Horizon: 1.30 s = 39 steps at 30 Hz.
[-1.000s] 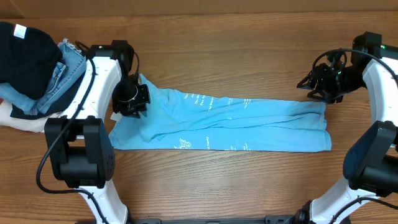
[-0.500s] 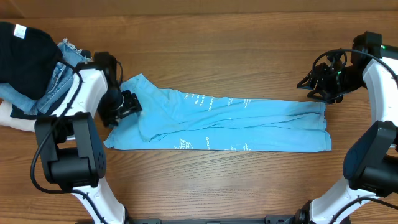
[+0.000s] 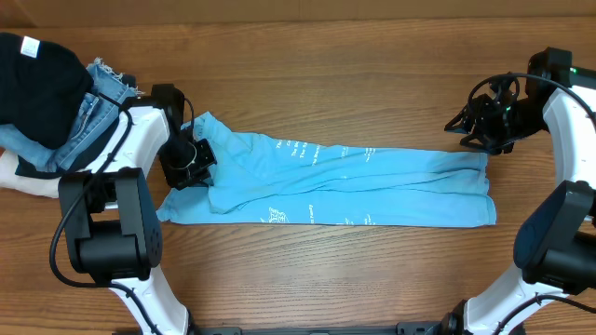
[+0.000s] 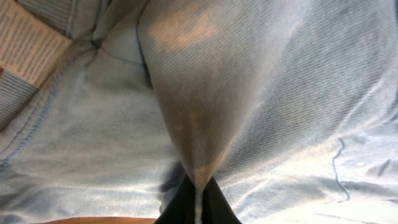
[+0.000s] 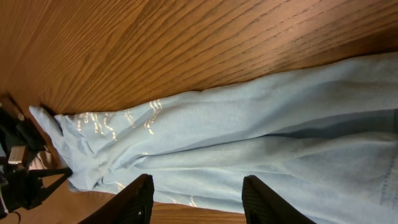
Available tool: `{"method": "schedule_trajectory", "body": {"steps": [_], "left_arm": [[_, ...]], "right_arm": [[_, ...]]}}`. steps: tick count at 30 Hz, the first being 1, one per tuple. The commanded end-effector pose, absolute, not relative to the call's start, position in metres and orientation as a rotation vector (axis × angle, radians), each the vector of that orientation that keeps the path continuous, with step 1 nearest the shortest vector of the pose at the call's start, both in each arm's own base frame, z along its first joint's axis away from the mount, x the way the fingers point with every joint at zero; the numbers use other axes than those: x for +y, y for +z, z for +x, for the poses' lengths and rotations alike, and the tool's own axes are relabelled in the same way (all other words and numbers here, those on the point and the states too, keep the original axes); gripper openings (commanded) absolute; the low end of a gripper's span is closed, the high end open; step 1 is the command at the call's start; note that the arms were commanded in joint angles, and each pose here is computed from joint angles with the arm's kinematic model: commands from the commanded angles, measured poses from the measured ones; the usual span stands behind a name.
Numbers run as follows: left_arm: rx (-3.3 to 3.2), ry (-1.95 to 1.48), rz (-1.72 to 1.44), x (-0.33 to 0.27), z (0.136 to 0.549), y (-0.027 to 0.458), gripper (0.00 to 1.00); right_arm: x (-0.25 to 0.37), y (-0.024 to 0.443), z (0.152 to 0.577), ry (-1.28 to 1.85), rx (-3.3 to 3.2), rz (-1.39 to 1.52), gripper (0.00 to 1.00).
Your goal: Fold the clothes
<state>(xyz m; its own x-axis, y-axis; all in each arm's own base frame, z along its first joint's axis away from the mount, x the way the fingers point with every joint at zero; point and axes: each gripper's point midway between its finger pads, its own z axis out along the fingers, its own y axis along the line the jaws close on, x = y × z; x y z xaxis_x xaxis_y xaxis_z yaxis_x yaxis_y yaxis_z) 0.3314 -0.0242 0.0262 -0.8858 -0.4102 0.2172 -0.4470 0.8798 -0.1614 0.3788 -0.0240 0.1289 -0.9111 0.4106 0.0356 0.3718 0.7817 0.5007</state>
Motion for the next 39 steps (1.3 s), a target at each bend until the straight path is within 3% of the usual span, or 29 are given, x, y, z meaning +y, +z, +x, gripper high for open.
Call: {"method": "schedule_trajectory", "body": {"steps": [1, 8, 9, 10, 12, 15, 19, 21, 24, 27, 28, 31, 36, 37, 39], "left_arm": [[-2.888, 0.258, 0.672, -0.016, 0.331, 0.037, 0.04], [-2.823, 0.167, 0.661, -0.009, 0.311, 0.039, 0.04], [-2.827, 0.168, 0.661, -0.009, 0.312, 0.039, 0.15], [-2.830, 0.168, 0.663, -0.009, 0.313, 0.038, 0.45], [-2.828, 0.166, 0.677, -0.005, 0.313, 0.039, 0.68], [-2.850, 0.193, 0.724, 0.013, 0.321, 0.058, 0.64], [-3.097, 0.253, 0.637, 0.028, 0.344, 0.140, 0.69], [-3.233, 0.268, 0.598, 0.028, 0.347, 0.181, 0.72], [-3.395, 0.279, 0.593, 0.028, 0.344, 0.230, 0.87], [-3.437, 0.268, 0.577, 0.029, 0.339, 0.242, 0.91], [-3.435, 0.266, 0.564, 0.029, 0.338, 0.241, 0.91], [-3.446, 0.235, 0.498, 0.030, 0.337, 0.240, 0.91], [-3.447, 0.213, 0.502, 0.033, 0.337, 0.240, 0.91], [-3.448, 0.213, 0.502, 0.033, 0.338, 0.240, 0.91], [-3.449, 0.213, 0.502, 0.033, 0.338, 0.240, 0.91]], "right_arm": [[-0.021, 0.147, 0.384, 0.790, 2.846, 0.584, 0.50], [-0.022, 0.147, 0.384, 0.788, 2.843, 0.582, 0.50], [-0.022, 0.147, 0.384, 0.789, 2.843, 0.582, 0.50], [-0.022, 0.147, 0.384, 0.788, 2.843, 0.582, 0.50], [-0.022, 0.147, 0.385, 0.787, 2.842, 0.582, 0.50], [-0.034, 0.141, 0.383, 0.681, 2.863, 0.609, 0.53], [-0.092, 0.134, 0.380, 0.617, 2.776, 0.816, 0.85], [-0.117, 0.123, 0.367, 0.623, 2.766, 0.939, 0.85], [-0.121, 0.090, 0.342, 0.676, 2.826, 1.056, 0.74], [-0.104, 0.072, 0.337, 0.699, 2.872, 0.993, 0.70], [-0.106, 0.062, 0.335, 0.644, 2.889, 1.003, 0.72], [-0.096, 0.054, 0.330, 0.707, 2.898, 0.950, 0.48], [-0.103, 0.040, 0.312, 0.580, 2.968, 1.028, 0.48], [-0.107, 0.034, 0.304, 0.513, 2.991, 1.085, 0.53], [-0.099, 0.030, 0.304, 0.568, 2.986, 1.062, 0.41]]}}
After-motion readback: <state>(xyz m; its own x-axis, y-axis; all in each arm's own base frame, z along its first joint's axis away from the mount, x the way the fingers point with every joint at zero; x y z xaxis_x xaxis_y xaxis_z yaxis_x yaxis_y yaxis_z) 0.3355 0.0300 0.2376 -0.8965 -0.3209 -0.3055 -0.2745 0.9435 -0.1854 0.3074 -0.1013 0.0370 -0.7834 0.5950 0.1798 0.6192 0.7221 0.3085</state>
